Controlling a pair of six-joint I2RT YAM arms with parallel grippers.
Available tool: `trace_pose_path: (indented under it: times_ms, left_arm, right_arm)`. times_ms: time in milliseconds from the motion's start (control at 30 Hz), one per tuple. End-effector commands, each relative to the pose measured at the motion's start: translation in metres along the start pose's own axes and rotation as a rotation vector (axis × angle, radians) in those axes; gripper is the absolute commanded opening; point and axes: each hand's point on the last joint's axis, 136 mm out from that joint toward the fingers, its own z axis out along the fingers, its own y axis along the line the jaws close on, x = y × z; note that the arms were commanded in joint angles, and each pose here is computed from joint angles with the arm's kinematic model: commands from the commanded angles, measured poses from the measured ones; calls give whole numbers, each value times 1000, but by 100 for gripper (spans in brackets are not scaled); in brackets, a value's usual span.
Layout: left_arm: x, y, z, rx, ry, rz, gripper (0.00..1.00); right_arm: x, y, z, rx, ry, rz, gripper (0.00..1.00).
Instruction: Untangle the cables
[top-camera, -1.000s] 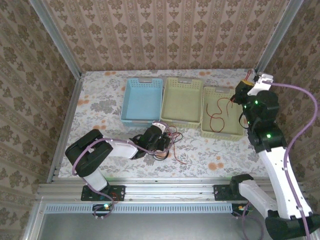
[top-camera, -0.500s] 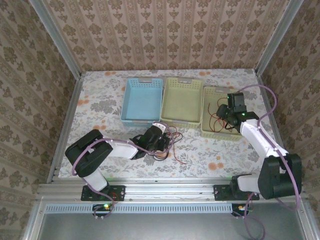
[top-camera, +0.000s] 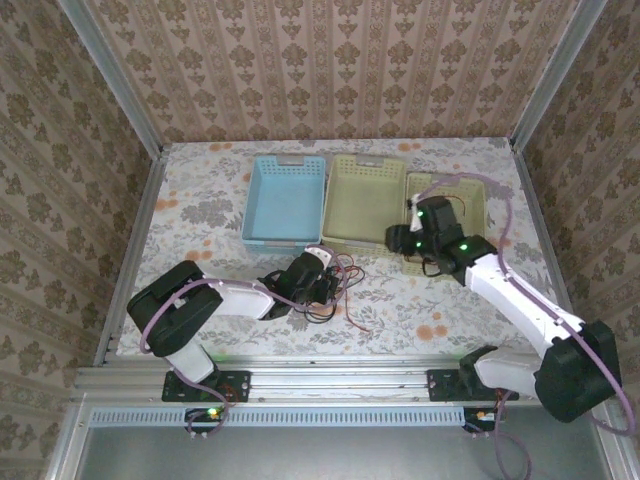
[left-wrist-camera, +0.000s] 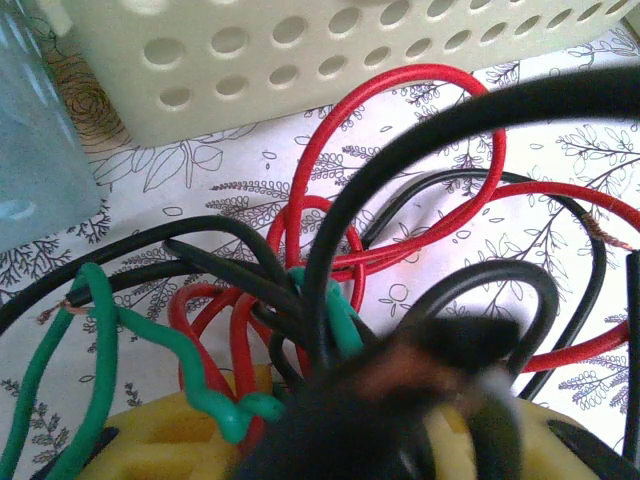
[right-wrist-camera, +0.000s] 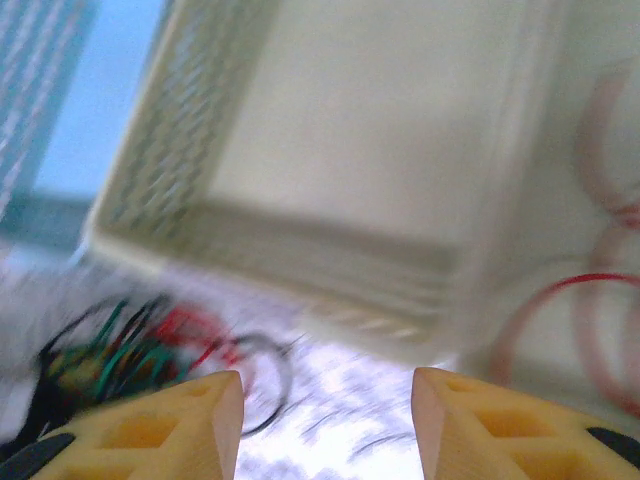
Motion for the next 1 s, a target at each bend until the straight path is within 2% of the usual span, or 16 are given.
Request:
trace_pose_path:
  times_ms: [0,67,500,967]
  left_arm:
    - [46,8,0,-6,171,28,35]
    - [45,7,1,-2,171,31,35]
    - [43,1,4,2,167,51,35]
    - [41,0,8,-10,166,63,35]
  right_arm:
    - [47,44,17,-191,160,-140,48]
    - [54,50,24,-180,188,-195,48]
    - [76,52,65,-175,369,-193,46]
    - [100,37,86,-68,461,-219,46]
